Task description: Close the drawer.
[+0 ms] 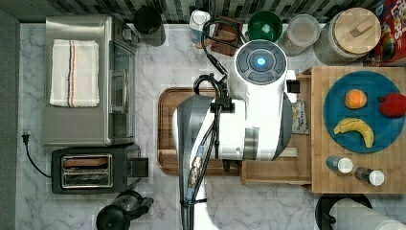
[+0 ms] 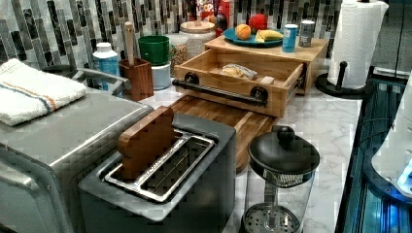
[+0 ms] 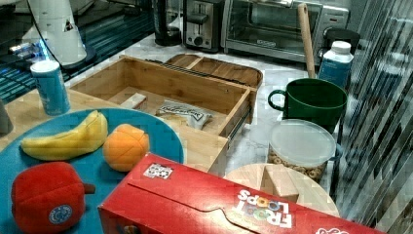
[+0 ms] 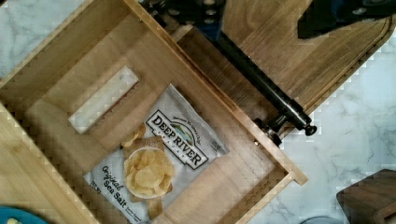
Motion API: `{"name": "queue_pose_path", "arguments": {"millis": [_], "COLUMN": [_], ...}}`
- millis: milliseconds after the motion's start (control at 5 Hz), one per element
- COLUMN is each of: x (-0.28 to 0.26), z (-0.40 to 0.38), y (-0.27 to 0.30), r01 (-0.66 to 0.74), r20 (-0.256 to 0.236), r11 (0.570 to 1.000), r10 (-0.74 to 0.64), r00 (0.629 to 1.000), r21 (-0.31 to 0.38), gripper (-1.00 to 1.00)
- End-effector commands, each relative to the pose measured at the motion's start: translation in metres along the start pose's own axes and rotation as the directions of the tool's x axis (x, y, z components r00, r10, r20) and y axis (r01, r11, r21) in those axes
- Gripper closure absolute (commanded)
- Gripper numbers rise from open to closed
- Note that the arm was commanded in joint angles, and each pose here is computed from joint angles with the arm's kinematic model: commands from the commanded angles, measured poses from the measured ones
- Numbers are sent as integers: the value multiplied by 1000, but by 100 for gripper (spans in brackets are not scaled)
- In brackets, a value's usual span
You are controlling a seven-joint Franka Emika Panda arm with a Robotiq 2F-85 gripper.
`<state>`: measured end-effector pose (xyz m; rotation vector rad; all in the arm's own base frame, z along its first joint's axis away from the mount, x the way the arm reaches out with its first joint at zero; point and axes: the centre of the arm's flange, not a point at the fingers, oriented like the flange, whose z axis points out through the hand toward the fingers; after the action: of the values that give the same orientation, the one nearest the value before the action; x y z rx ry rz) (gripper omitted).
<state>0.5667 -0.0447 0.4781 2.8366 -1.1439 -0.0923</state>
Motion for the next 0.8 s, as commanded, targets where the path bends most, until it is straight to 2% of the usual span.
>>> {"name": "queue_pose_path", "arguments": {"millis": [200,400,600,800], "x": [1,1,-9,-30], "z": [3,3,6,7], "y": [0,0,-9,-31], "r01": [9,9,33,116], "r20": [3,3,51,64], "r11": [1000,1000,999,991], "r10": [-9,-9,-35,-121], "r00": [1000,1000,998,991], "r21": [-3,-3,41,71], "gripper": [100,100,-100,-100]}}
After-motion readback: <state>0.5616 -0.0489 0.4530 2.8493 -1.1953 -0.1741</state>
